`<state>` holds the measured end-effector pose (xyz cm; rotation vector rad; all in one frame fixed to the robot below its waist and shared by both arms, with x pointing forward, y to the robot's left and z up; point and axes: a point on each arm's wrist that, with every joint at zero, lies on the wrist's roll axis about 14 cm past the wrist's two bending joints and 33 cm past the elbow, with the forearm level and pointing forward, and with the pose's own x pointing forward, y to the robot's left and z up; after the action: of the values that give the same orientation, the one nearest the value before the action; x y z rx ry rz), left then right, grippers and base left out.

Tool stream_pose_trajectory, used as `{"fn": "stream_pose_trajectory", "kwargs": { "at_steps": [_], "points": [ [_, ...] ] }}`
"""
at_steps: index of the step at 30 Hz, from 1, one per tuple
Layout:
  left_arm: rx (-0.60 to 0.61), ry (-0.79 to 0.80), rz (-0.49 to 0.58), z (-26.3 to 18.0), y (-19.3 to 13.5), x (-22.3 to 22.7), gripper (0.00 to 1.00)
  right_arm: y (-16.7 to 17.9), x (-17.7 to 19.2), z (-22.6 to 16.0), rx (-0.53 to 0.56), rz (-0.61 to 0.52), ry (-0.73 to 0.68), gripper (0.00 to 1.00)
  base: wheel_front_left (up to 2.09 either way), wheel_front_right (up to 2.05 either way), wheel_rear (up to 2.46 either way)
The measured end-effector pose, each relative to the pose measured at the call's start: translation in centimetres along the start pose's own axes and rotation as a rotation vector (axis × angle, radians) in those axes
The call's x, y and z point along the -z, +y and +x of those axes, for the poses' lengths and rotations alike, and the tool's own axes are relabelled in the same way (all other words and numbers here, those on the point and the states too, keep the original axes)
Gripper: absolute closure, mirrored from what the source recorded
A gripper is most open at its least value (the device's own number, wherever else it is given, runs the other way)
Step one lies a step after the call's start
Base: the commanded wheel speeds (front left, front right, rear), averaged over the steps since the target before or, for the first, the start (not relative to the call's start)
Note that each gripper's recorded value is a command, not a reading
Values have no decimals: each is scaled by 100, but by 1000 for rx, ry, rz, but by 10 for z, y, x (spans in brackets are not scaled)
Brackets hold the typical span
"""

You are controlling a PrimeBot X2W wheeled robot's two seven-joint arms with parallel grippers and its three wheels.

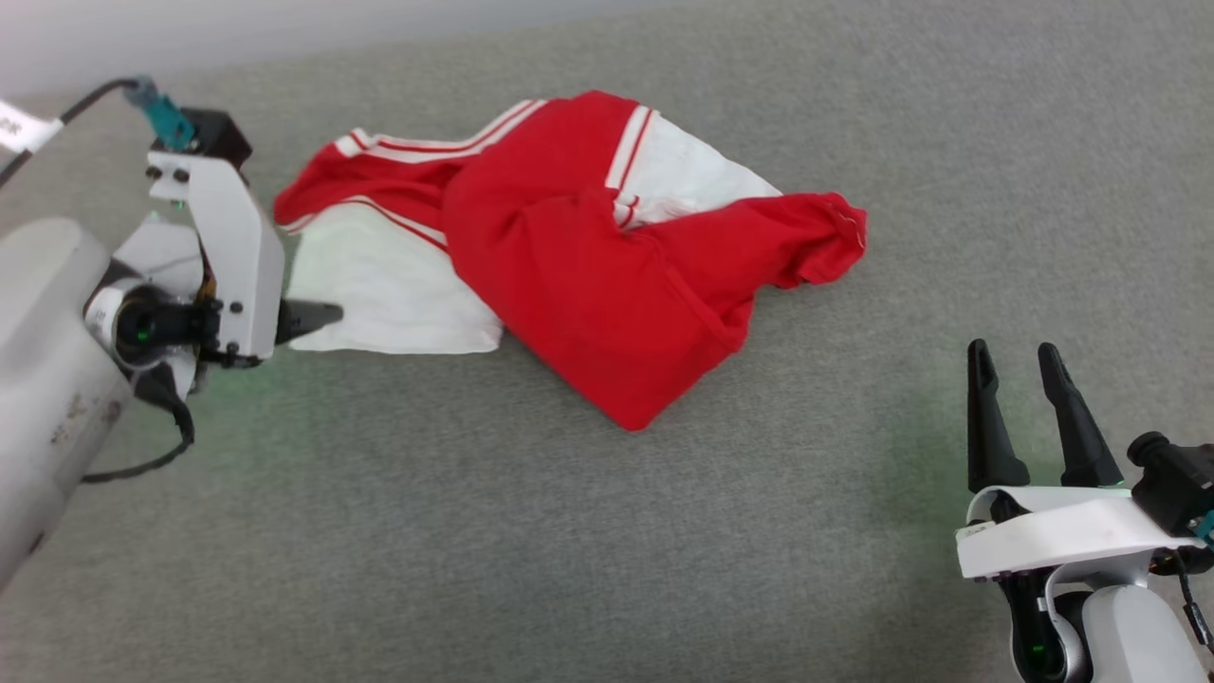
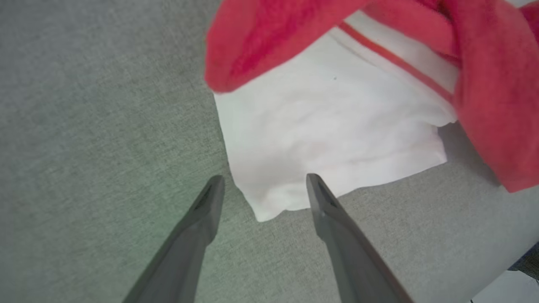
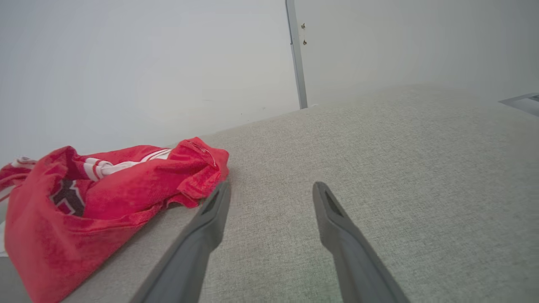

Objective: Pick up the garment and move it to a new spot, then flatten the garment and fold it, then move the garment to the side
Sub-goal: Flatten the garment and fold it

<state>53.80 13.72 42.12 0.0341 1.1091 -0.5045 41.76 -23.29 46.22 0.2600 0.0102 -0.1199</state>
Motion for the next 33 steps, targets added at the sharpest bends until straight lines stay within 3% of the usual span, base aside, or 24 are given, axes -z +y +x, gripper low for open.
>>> {"fn": "stream_pose_trajectory", "kwargs": {
  "at_steps": [7, 8, 9, 10, 16, 25, 30, 32, 33],
  "points": [
    [50, 66, -64, 22, -5, 8, 1, -15, 3, -4, 43, -6, 12, 0, 0, 0, 0],
    [61, 56, -78, 23, -6, 6, 25, -16, 3, -4, 47, -8, 13, 0, 0, 0, 0],
    [68, 52, -86, 24, -7, 5, 57, -17, 3, -5, 50, -8, 13, 0, 0, 0, 0],
    [75, 52, -94, 24, -8, 5, 100, -18, 3, -5, 52, -8, 12, 0, 0, 0, 0],
    [49, 63, -64, 13, -2, 10, 100, -12, 3, -1, 34, -9, 8, 0, 0, 0, 0],
    [-160, 52, -82, -42, 72, 20, 100, 1, 1, 3, -4, -4, 0, 0, 0, 0, 0],
    [-159, 24, -94, -38, 69, 28, 100, 8, -1, 4, -23, -12, -4, 0, 0, 0, 0],
    [-178, -5, -75, -38, 69, 27, 51, 10, -2, 4, -33, -28, -7, 0, 0, 0, 0],
    [-185, -32, -63, -39, 69, 23, 0, 11, -3, 3, -37, -33, -9, 0, 0, 0, 0]
  ]
}}
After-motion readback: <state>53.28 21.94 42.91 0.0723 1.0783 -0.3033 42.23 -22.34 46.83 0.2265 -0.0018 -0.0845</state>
